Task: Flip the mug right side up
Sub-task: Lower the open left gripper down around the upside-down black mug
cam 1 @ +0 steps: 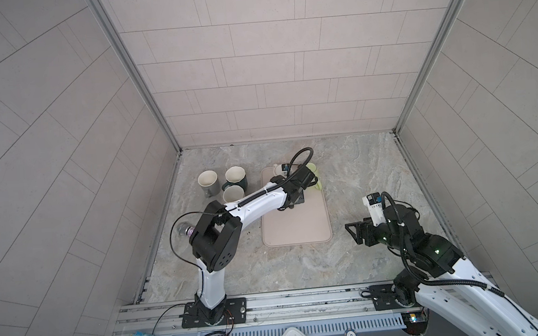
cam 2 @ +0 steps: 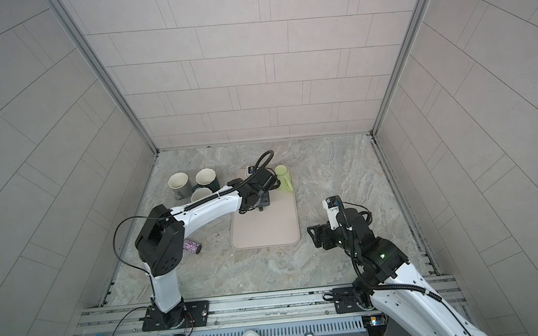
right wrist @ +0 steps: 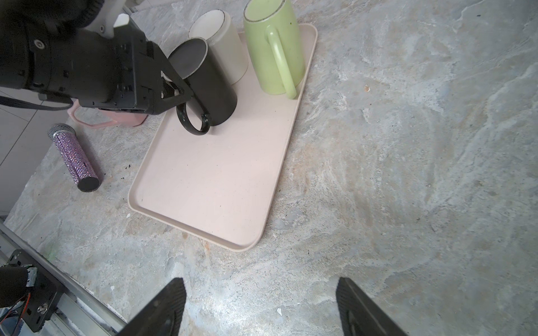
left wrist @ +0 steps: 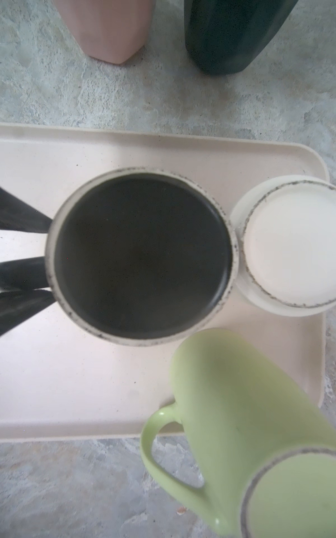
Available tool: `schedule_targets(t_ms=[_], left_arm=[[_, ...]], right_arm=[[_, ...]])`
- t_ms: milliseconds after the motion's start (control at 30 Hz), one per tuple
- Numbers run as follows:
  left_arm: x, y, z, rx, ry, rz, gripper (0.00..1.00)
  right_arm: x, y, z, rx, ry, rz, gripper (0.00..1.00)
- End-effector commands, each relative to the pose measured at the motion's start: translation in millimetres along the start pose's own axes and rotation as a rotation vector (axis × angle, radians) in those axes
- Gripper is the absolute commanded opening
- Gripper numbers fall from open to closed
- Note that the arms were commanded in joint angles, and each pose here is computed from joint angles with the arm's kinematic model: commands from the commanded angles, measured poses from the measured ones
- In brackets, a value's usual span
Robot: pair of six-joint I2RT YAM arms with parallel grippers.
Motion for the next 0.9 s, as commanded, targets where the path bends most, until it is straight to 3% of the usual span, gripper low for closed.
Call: schedule_targets(t_ms=[0,200,300,867], left_arm=[[1,0,8,0.023,-0.063,0.019,0.34],[3,6,22,0.02,-0.088,0.039,0.33],[0,5,26,0.006,-0.075,0.022,0.27],[5,6,27,0.057,-0.032,0.069,0.19]], right_arm=[[-1,1,-2,-0.001,0.017,0.005,0.82],[-1,2,-3,0.0,0.021,0.004,0.82],[-1,1,-3,0.0,0.022,0.003,0.82],[1,3,-4,0.001,0.026,0.008,0.82]])
Point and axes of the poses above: each gripper's point midway between its finger pads, its own x axis out along the fingers, its own z axis along the line the jaws close on, y = z × x, the point moved 8 cm from there along -x, back along the fingers, and after that the axes turned 13 degrees about x, right-handed, at the moved point
